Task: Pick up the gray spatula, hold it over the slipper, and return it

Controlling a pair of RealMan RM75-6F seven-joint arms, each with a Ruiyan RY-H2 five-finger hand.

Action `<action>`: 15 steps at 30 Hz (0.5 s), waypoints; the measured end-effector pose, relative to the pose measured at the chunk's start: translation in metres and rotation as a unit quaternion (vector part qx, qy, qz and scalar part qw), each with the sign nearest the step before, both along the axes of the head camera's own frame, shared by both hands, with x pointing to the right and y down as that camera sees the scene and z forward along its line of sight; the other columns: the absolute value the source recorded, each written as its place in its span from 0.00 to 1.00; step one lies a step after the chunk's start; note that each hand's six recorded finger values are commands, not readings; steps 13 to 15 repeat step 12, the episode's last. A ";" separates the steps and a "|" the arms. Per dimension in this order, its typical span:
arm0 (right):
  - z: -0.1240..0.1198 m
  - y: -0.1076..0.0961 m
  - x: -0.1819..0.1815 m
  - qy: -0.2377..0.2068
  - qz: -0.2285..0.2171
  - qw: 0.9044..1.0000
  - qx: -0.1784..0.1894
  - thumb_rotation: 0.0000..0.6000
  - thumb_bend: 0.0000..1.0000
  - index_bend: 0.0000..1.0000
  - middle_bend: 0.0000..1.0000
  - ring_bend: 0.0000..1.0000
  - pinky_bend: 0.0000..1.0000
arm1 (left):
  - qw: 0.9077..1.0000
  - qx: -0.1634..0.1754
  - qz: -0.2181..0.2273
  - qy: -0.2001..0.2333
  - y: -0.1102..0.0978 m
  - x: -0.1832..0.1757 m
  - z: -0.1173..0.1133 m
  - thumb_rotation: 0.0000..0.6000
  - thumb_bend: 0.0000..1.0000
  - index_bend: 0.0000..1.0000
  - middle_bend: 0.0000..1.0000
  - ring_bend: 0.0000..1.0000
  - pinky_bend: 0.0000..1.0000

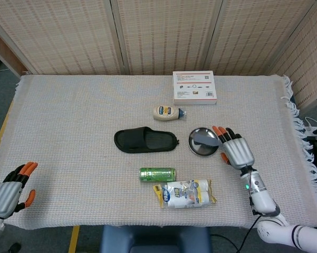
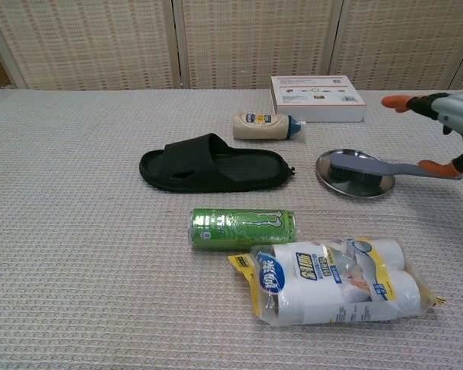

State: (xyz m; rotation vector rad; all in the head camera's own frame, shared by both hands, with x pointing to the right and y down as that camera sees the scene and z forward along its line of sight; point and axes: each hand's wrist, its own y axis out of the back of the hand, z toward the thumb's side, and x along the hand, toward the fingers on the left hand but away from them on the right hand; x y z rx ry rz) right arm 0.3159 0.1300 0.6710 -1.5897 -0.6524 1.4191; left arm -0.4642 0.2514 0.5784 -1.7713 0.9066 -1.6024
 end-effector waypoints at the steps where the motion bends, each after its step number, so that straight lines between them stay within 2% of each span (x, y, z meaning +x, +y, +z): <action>1: -0.009 0.009 0.010 -0.001 0.010 1.000 0.010 1.00 0.27 0.00 0.02 0.00 0.02 | 1.000 0.003 0.000 0.001 0.000 0.000 -0.001 1.00 0.53 0.00 0.00 0.00 0.14; 4: -0.043 0.052 0.049 -0.002 0.041 0.998 0.041 1.00 0.23 0.00 0.01 0.00 0.00 | 1.000 0.019 0.004 0.004 -0.003 0.002 -0.004 1.00 0.50 0.00 0.00 0.00 0.12; 8: -0.082 0.105 0.080 -0.020 0.072 0.996 0.055 1.00 0.21 0.00 0.00 0.00 0.00 | 0.999 0.047 0.014 0.008 -0.006 0.007 -0.008 1.00 0.48 0.00 0.00 0.00 0.07; 10: -0.096 0.114 0.087 -0.033 0.076 0.995 0.056 1.00 0.20 0.00 0.00 0.00 0.00 | 0.998 0.057 0.023 0.011 -0.006 0.011 -0.009 1.00 0.48 0.00 0.00 0.00 0.06; 12: -0.106 0.114 0.092 -0.039 0.076 0.994 0.061 1.00 0.20 0.00 0.00 0.00 0.00 | 0.997 0.064 0.032 0.014 -0.005 0.014 -0.008 1.00 0.48 0.00 0.00 0.00 0.07; 15: -0.106 0.114 0.092 -0.039 0.076 0.994 0.061 1.00 0.20 0.00 0.00 0.00 0.00 | 0.997 0.064 0.032 0.014 -0.005 0.014 -0.008 1.00 0.48 0.00 0.00 0.00 0.07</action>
